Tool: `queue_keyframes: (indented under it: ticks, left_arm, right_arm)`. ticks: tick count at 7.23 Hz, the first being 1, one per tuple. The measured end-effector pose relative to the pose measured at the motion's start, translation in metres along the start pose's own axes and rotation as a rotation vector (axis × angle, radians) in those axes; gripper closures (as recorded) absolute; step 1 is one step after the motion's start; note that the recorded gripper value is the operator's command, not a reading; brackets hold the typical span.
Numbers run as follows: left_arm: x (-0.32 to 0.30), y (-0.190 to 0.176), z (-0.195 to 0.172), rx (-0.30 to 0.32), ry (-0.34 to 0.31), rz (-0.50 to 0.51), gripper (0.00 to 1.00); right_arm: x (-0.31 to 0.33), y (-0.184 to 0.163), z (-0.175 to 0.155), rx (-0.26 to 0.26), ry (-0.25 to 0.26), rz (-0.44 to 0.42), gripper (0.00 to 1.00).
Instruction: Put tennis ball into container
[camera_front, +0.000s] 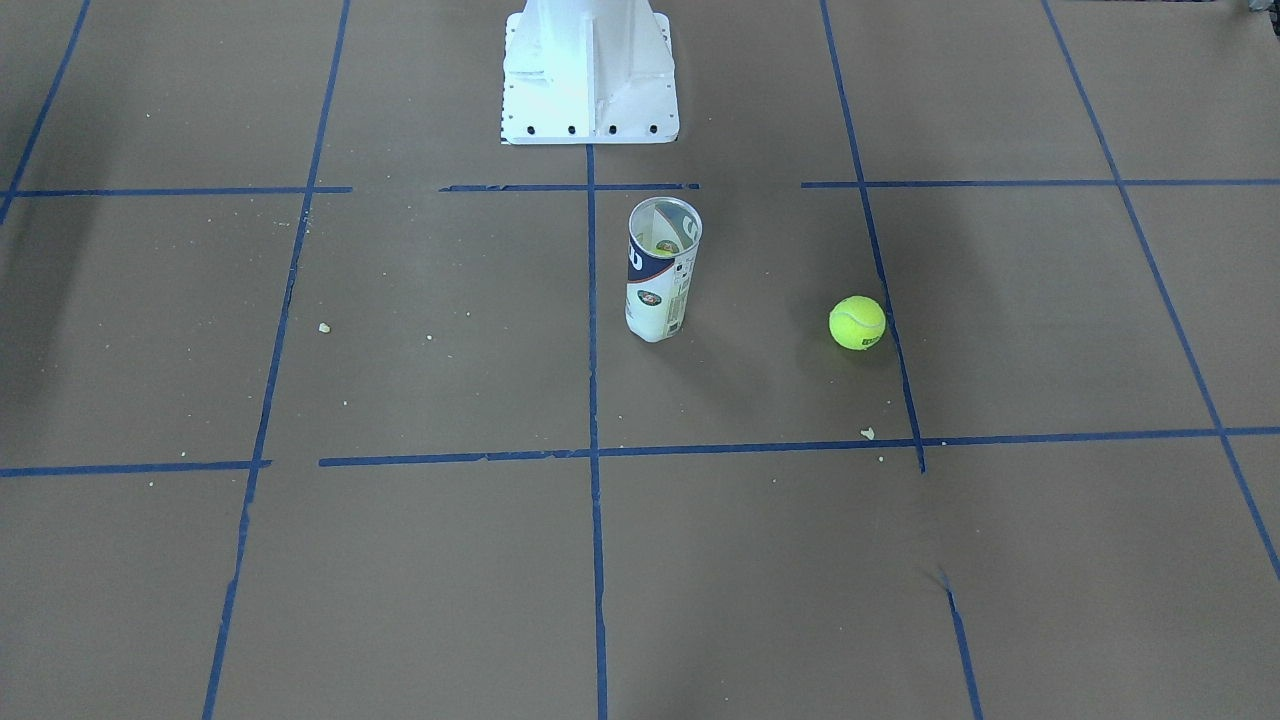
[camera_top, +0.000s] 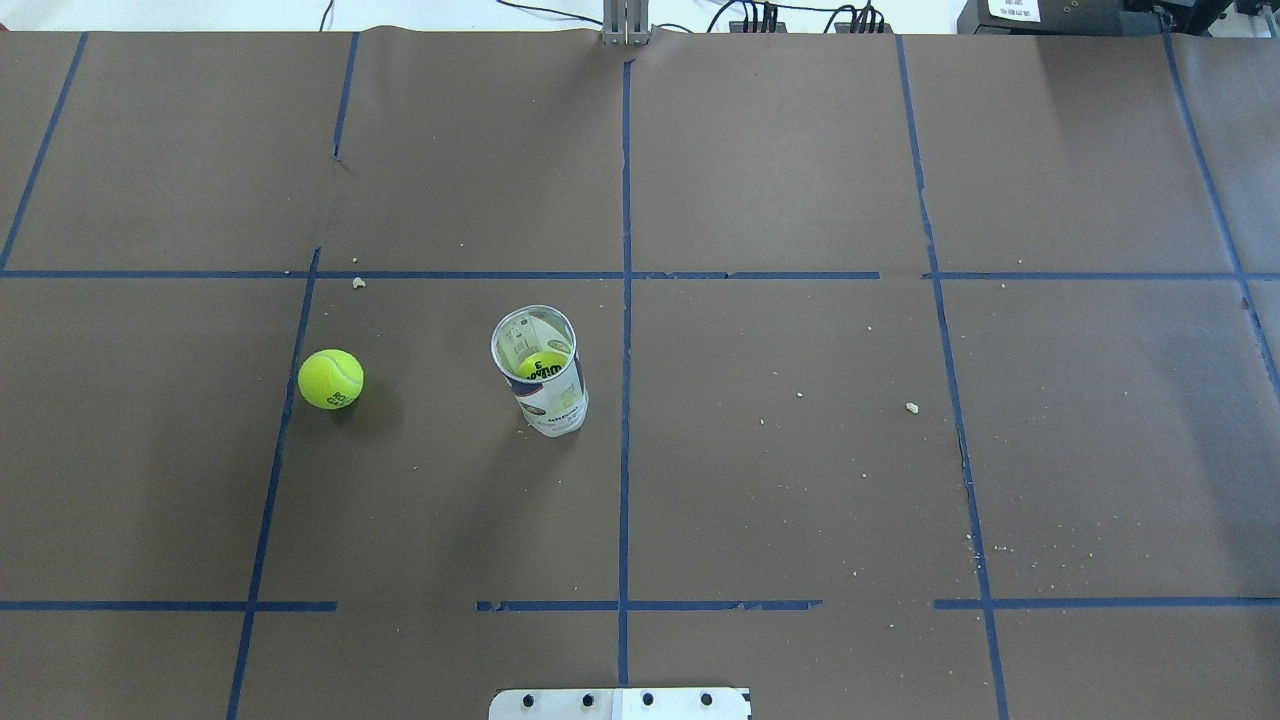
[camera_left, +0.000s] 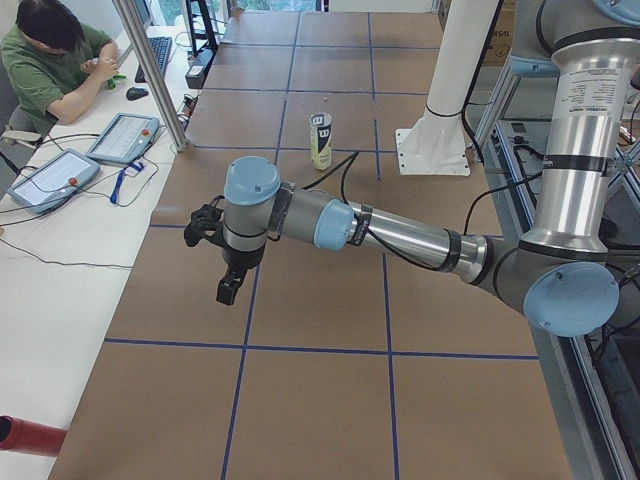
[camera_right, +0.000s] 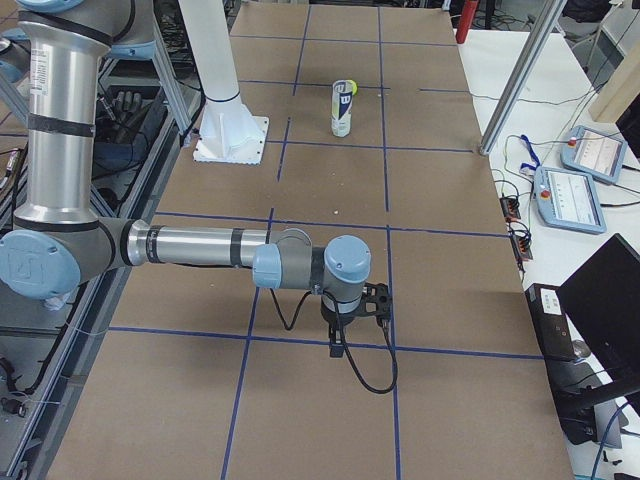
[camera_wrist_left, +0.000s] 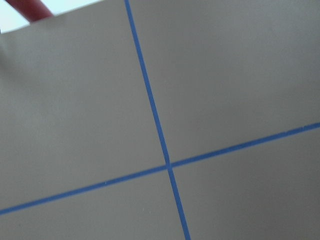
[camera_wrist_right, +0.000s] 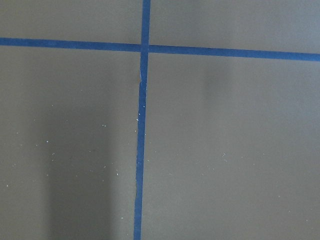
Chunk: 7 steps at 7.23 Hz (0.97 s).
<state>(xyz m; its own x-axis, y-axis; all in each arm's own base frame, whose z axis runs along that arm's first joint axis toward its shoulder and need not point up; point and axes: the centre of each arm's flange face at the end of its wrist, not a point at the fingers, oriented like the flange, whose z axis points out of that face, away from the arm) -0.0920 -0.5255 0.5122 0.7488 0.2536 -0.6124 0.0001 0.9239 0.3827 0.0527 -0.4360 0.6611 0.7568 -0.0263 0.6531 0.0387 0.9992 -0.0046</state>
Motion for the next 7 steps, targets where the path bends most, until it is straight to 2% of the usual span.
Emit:
queue_keyframes:
  ticks: [2, 3, 5, 6, 7]
  left_arm:
    - [0.054, -0.015, 0.003, 0.027, 0.064, 0.02, 0.0]
    - [0.098, -0.023, 0.016, 0.003, 0.106, -0.052, 0.0]
    - [0.212, -0.044, 0.04, -0.073, 0.192, -0.291, 0.0]
    - [0.275, -0.053, 0.054, -0.12, 0.225, -0.365, 0.0]
    - [0.334, -0.056, 0.071, -0.148, 0.227, -0.387, 0.0]
  right_arm:
    - [0.0, 0.0, 0.0, 0.001, 0.0, -0.001, 0.0]
    - [0.0, 0.0, 0.0, 0.001, 0.0, 0.0, 0.0]
    - [0.0, 0.0, 0.0, 0.001, 0.0, -0.001, 0.0]
    - [0.0, 0.0, 0.0, 0.001, 0.0, -0.001, 0.0]
    - [0.0, 0.0, 0.0, 0.001, 0.0, -0.001, 0.0]
